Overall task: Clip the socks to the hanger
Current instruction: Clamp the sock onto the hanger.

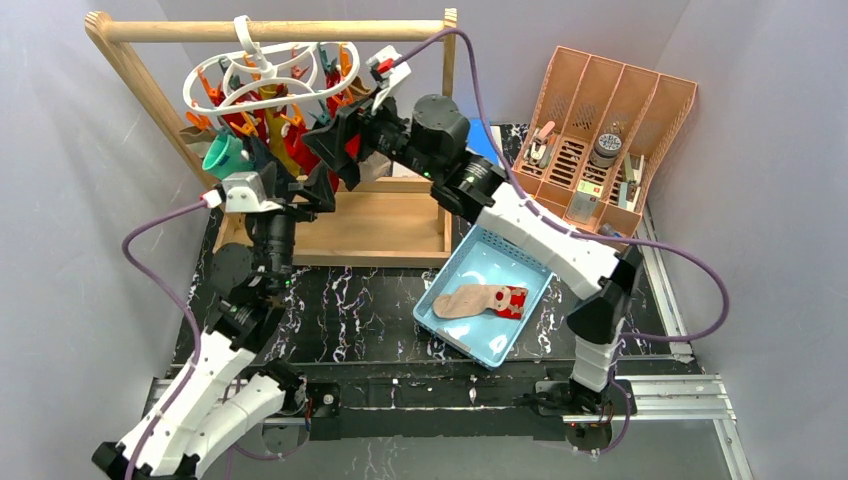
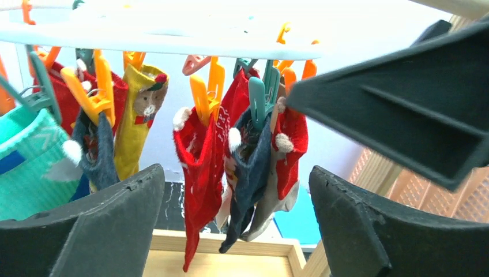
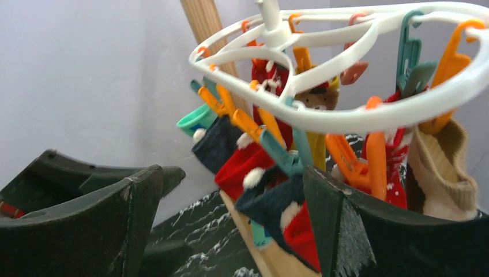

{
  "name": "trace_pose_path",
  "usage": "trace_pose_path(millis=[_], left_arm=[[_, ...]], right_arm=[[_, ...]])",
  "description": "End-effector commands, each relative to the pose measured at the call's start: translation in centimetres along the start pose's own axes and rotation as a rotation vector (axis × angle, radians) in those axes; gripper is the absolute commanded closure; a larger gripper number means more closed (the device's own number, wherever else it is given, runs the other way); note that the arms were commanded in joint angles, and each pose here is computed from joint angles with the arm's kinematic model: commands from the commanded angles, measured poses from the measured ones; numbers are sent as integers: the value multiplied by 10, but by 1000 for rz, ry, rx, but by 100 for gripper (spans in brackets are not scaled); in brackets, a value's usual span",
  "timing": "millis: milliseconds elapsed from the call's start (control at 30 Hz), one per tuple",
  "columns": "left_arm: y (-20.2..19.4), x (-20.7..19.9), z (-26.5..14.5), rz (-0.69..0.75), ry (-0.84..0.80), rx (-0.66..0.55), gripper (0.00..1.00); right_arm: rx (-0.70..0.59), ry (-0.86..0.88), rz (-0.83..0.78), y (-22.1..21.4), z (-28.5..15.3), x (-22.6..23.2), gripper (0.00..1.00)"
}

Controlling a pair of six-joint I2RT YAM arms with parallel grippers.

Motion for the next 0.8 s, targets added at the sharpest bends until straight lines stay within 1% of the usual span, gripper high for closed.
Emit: trace_pose_path(millis=[0,100,200,267,333,467,567,667,767], left_arm=[[27,8,-26,34,1,6,2],[30,24,-54,73,26,50,2],[33,45,-82,128,72,64,2],[24,59,-99,164,106,112,2],[15,70,-113,157,144,145,2],[-11,84,-128,92,213,218,2],[-34,85,-131,8,258,288,3],[-54,88,-133,-71,326,344,3],[-59,89,-131,-127,374,350,4]], right_arm=[[-77,56,11,55,-47,19,2],[-54,46,1,53,-70,19,2],[-44,24,-30,51,-89,17,2],[-40,13,-49,45,-95,14,2],[-25,21,-59,38,-97,15,3],[10,7,-41,20,-96,12,7],[20,-19,-35,10,-95,8,10],[20,-70,-33,11,-91,0,15],[-7,-71,8,25,-87,-4,16]])
Point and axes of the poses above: each gripper's point midway between its finger pads, its own z axis out along the fingers, its own x axis along the line the jaws close on, y = z × x, the point moved 4 cm from there along -z, back along the fingers, and after that the axes turned 10 degrees about -z, right-handed, at the moved point
